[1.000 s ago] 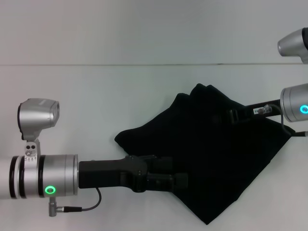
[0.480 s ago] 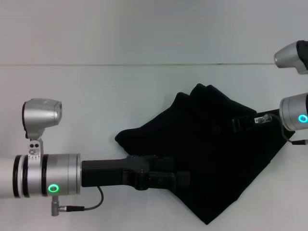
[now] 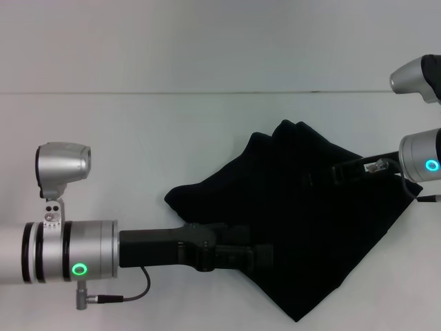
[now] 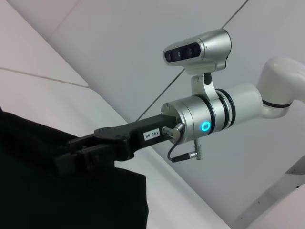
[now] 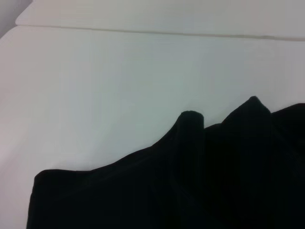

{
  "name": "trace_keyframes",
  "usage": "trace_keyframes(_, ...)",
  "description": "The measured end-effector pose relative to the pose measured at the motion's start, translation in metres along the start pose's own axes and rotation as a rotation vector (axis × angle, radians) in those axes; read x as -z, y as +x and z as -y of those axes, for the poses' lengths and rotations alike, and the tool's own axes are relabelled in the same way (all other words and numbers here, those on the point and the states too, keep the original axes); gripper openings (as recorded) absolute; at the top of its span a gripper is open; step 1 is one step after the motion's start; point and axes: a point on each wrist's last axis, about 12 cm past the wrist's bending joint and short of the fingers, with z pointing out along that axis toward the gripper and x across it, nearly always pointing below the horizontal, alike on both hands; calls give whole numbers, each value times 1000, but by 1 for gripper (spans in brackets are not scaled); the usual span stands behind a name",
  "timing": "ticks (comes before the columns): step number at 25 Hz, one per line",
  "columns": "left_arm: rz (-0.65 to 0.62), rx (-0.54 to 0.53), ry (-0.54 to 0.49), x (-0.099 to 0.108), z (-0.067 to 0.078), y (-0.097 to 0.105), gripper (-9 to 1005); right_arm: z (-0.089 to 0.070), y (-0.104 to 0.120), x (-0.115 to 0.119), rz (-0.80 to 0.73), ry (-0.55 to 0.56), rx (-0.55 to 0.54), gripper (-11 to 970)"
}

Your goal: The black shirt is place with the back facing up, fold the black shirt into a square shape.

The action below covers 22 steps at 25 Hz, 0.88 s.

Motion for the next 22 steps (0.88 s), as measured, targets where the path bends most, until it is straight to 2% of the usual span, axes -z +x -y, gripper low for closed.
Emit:
trace_keyframes(15,-2,-3,5,-2,0,-2,920,9,4,14,-27,-16,-28,559)
trace_keyframes(22,-4,-4,9,-3,1,-3,917,4,6,17,-60,-78,-30,558)
